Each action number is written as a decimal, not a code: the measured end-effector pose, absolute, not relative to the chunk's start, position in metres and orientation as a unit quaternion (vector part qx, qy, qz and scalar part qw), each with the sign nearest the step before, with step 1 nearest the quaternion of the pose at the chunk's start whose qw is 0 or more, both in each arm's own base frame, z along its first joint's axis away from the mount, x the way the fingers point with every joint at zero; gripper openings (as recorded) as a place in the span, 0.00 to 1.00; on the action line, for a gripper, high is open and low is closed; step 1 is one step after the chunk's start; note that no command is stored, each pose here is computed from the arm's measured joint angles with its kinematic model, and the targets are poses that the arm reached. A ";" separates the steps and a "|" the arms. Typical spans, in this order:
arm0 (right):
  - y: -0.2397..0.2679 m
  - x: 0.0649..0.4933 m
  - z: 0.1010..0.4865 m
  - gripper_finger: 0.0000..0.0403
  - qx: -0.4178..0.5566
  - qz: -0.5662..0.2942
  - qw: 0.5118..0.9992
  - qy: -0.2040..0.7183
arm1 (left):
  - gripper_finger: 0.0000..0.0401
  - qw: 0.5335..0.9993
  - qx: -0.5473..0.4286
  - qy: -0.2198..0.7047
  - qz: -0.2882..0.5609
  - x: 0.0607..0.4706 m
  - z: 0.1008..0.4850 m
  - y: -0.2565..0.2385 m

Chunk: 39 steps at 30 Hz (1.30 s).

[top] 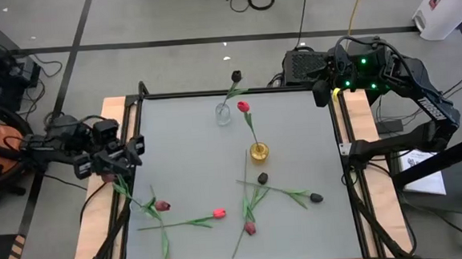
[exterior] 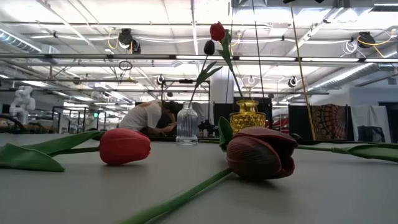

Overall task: Sort flowers into vase by color
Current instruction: Put the right pink tulip into the yellow vase

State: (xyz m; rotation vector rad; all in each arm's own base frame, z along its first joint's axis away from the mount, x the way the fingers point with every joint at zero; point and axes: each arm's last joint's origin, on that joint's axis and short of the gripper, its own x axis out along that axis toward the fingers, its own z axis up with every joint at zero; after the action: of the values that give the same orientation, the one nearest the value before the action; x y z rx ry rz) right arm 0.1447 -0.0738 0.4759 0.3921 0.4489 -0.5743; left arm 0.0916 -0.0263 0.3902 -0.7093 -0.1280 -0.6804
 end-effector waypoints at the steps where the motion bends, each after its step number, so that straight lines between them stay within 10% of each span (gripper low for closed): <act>1: -0.074 0.145 0.476 0.46 0.191 -0.279 0.916 0.218 | 0.51 0.884 -0.330 -0.067 -0.325 0.089 0.395 -0.026; 11: -0.074 0.145 0.476 0.46 0.191 -0.279 0.916 0.218 | 0.51 0.964 -0.174 -0.066 -0.189 0.051 0.435 -0.014; 39: -0.074 0.145 0.476 0.46 0.191 -0.279 0.916 0.218 | 0.51 0.935 -0.284 0.011 -0.213 0.047 0.431 -0.015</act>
State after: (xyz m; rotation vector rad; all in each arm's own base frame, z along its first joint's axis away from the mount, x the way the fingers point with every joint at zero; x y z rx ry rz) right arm 0.1447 -0.0738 0.4759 0.3921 0.4488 -0.5745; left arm 0.0466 -0.0149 0.4306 -0.5816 0.0232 -0.4361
